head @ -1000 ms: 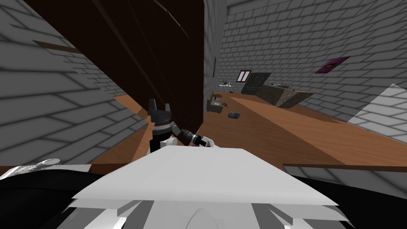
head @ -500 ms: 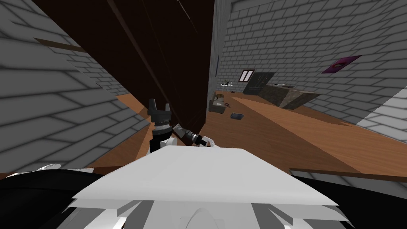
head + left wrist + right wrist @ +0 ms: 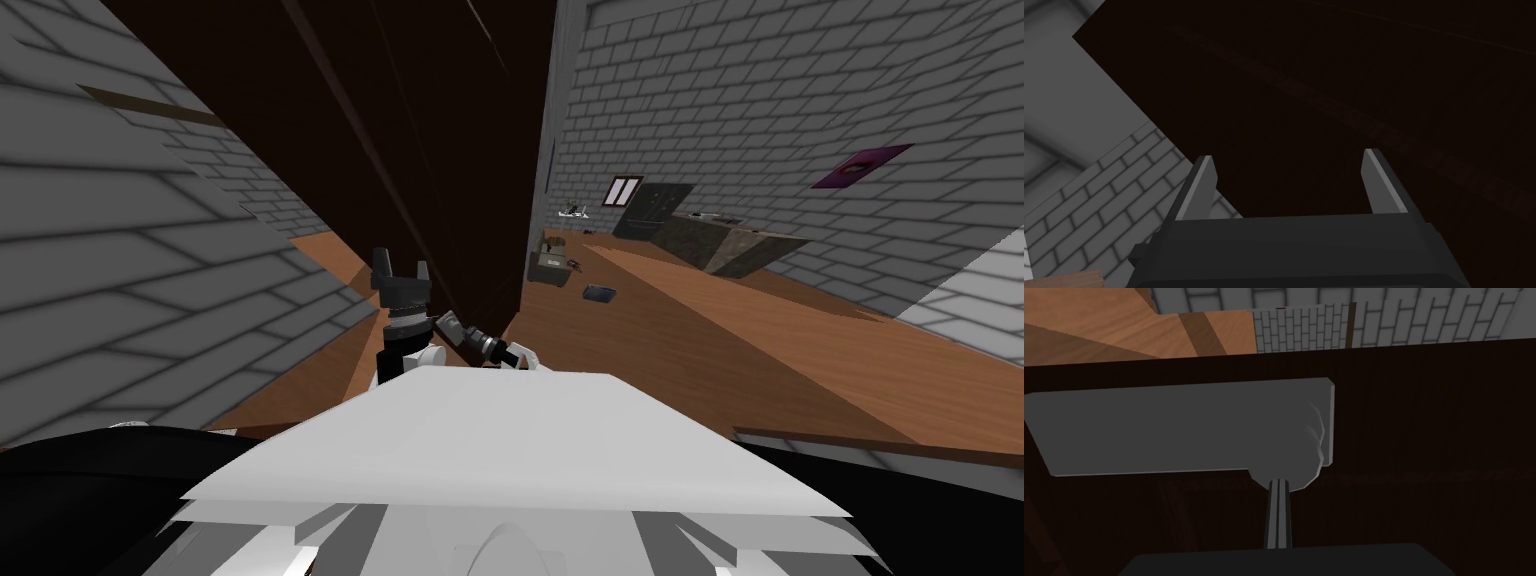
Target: Push the door open
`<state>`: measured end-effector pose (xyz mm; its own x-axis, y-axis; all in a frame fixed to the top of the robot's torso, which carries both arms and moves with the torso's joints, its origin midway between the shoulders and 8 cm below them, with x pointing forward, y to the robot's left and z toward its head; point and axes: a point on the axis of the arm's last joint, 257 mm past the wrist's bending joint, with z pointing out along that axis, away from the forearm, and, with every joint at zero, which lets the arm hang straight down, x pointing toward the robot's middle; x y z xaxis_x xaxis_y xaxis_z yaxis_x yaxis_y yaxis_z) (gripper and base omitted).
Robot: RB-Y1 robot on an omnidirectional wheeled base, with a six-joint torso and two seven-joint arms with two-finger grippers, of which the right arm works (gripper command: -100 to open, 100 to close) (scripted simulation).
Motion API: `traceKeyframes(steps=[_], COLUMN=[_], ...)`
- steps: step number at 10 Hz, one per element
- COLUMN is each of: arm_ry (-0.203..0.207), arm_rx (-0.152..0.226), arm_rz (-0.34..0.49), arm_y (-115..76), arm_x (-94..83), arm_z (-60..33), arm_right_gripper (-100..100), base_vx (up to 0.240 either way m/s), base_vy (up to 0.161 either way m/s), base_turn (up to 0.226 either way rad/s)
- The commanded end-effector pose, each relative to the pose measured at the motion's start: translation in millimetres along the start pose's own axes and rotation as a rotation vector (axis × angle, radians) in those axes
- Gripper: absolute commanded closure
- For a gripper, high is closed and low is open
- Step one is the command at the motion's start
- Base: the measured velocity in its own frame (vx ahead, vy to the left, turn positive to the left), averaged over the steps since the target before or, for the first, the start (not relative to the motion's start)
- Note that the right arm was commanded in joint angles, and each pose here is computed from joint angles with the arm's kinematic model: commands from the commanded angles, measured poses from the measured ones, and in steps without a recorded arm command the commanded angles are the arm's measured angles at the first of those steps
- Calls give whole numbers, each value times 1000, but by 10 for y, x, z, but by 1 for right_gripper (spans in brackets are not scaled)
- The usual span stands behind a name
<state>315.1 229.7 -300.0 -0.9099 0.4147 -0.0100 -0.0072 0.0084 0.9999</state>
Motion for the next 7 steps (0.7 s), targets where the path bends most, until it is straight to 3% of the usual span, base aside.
traceKeyframes(steps=[1,4,5,7], arm_ry=[0,0,-24,-42], arm_rx=[0,0,12,5], arm_rz=[0,0,-4,3], arm_y=[-2,-2,-53,-11], arm_x=[-1,-1,-135,-195], arm_z=[-2,-2,-54,-27], arm_right_gripper=[100,100,-100,-100], base_vx=[-10,-3,-107,-211], base_vy=[-25,-7,-70,-142], base_turn=[1,0,-112,-86])
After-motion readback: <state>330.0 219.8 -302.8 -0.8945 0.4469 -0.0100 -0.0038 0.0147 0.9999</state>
